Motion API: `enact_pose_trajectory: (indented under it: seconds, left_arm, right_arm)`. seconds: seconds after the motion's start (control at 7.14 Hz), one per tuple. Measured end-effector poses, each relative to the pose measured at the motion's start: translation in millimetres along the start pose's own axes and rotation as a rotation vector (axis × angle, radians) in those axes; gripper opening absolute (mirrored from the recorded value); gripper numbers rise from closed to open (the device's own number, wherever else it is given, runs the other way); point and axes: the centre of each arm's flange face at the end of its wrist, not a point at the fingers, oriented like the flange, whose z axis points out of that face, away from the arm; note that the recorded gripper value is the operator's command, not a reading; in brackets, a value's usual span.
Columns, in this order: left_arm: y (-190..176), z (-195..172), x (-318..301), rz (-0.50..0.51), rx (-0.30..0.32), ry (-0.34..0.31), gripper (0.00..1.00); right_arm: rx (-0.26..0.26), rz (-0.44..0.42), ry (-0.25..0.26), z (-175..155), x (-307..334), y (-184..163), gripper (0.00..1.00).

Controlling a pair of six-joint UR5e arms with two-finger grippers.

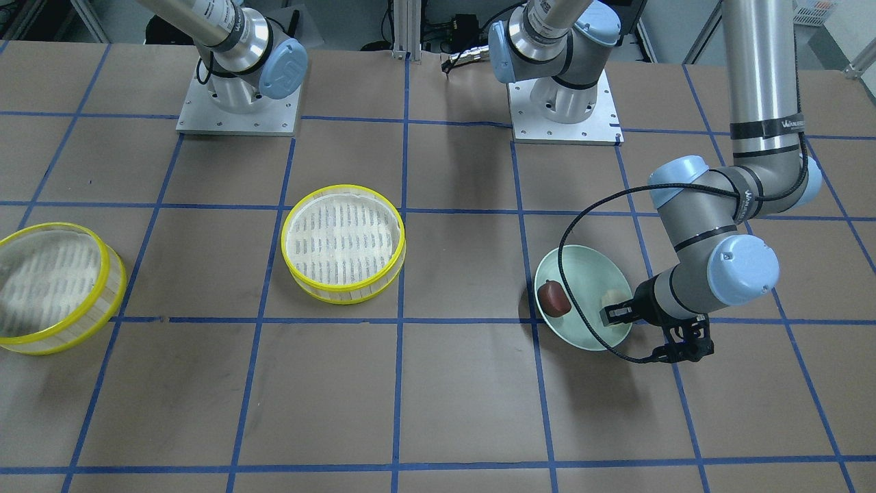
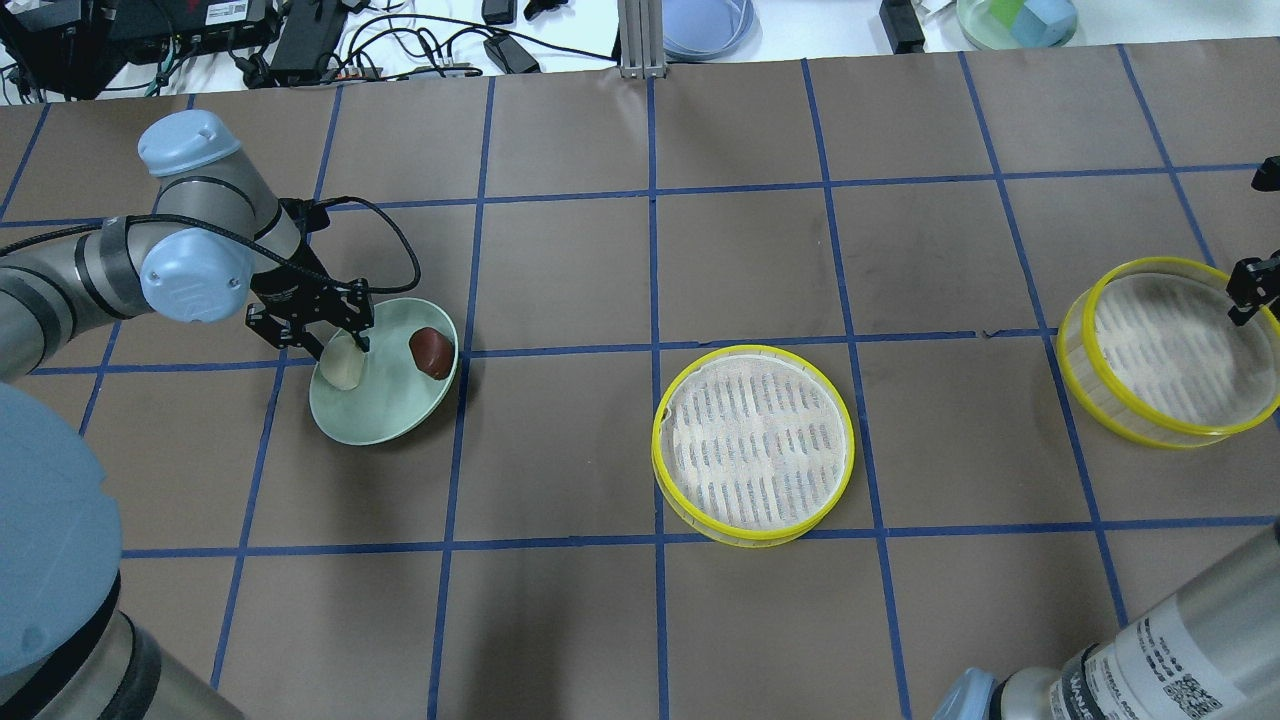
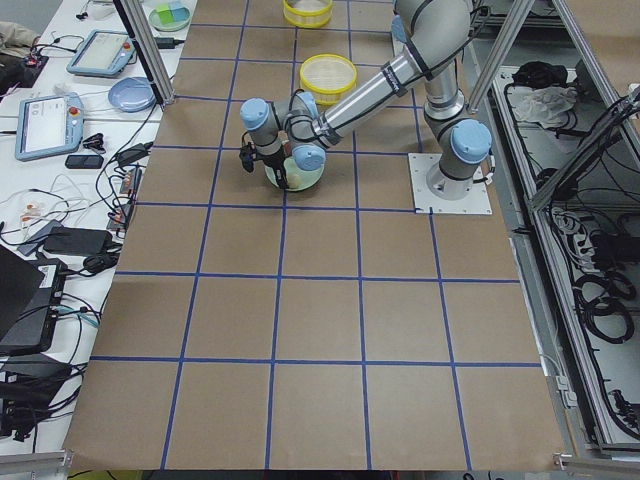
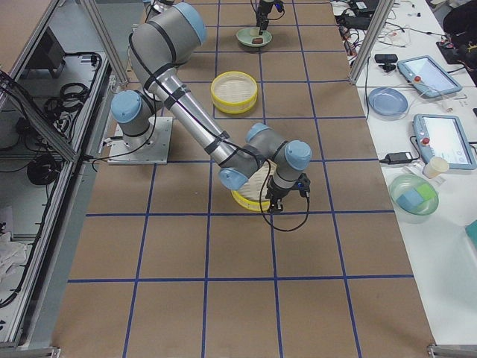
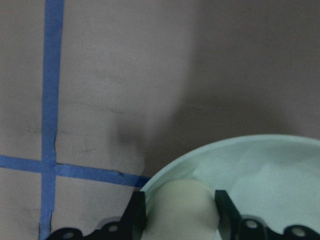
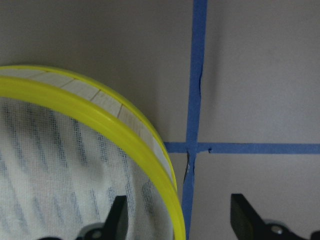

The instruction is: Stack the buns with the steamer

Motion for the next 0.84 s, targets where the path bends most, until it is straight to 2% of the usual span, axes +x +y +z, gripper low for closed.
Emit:
enact_pose_trajectory:
  seconds: [0.42,0.84]
  left_arm:
    - [-0.4,0.6,0.0,0.005,0.001,0.0,0.23]
    - [-5.4,-16.2,-0.3,0.014,0.037,-0.002,0.23]
  right_arm:
    - [0.005,-0.018,-0.005,-10.0,-1.9,3.1,0.14]
    - [0.011,-0.016,0.003,-65.9,-19.1,21.0,0.14]
